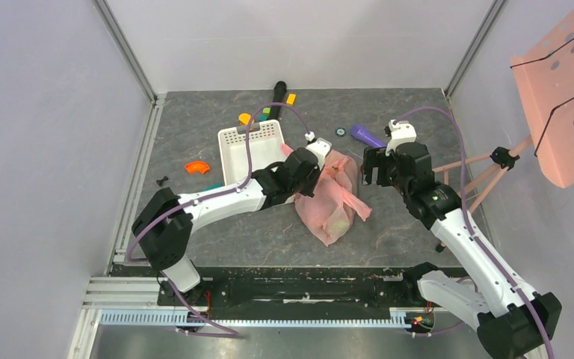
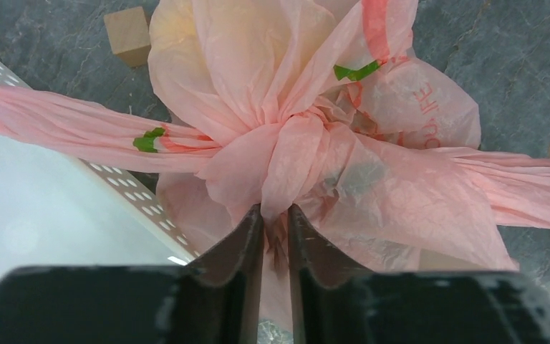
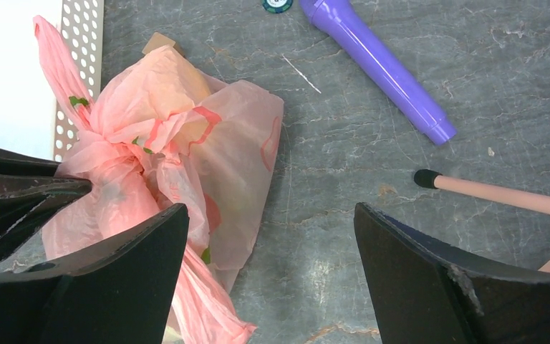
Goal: Take the fake fruits out of the plastic bag
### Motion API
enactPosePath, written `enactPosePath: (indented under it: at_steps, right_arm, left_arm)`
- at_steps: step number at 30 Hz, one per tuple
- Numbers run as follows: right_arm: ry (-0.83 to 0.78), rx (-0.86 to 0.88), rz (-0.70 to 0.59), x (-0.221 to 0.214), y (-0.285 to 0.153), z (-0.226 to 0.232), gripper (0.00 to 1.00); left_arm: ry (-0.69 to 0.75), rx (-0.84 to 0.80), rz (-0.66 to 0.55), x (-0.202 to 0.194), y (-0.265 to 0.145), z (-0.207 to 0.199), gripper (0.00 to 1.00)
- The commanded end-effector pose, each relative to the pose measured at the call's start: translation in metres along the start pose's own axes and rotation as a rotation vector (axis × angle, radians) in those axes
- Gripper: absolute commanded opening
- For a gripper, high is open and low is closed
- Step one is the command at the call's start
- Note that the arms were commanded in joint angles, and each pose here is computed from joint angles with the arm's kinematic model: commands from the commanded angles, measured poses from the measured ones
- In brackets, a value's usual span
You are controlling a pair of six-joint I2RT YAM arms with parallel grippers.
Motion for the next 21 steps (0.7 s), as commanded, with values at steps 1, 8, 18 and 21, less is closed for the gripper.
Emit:
enactPosePath:
  at_steps: [1, 8, 18, 21]
  right_arm:
    - [-0.018, 0.003, -0.054, 0.006, -0.009, -0.003, 0.88]
    - [-0.021, -0.032, -0.081, 0.008, -0.016, -0.008, 0.9]
    - [-0.002, -0.192, -0.206, 0.011, -0.038, -0.024, 0.98]
    - [-0.018, -0.211, -0.255, 0.01, -0.045, -0.027, 0.98]
  left_arm:
    - [0.032, -0.057, -0.054, 0.021, 0.002, -0.011, 0.19]
    - [0.051, -0.116, -0.045, 0.027, -0.001, -0.018, 0.02]
    - [0.18, -0.353, -0.059, 0.068, -0.024, -0.044, 0.02]
    - [0.252, -0.417, -0.104, 0.08, -0.032, -0.049, 0.02]
Point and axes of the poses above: each gripper's point midway between its finger pads, its own y axis out along the fingers, its own z axis along the line the jaws close on, x = y × z, the point moved 10 cm from there along -y, back along the fingers, and after that the axes turned 13 degrees about -y, right-handed, at the moved point
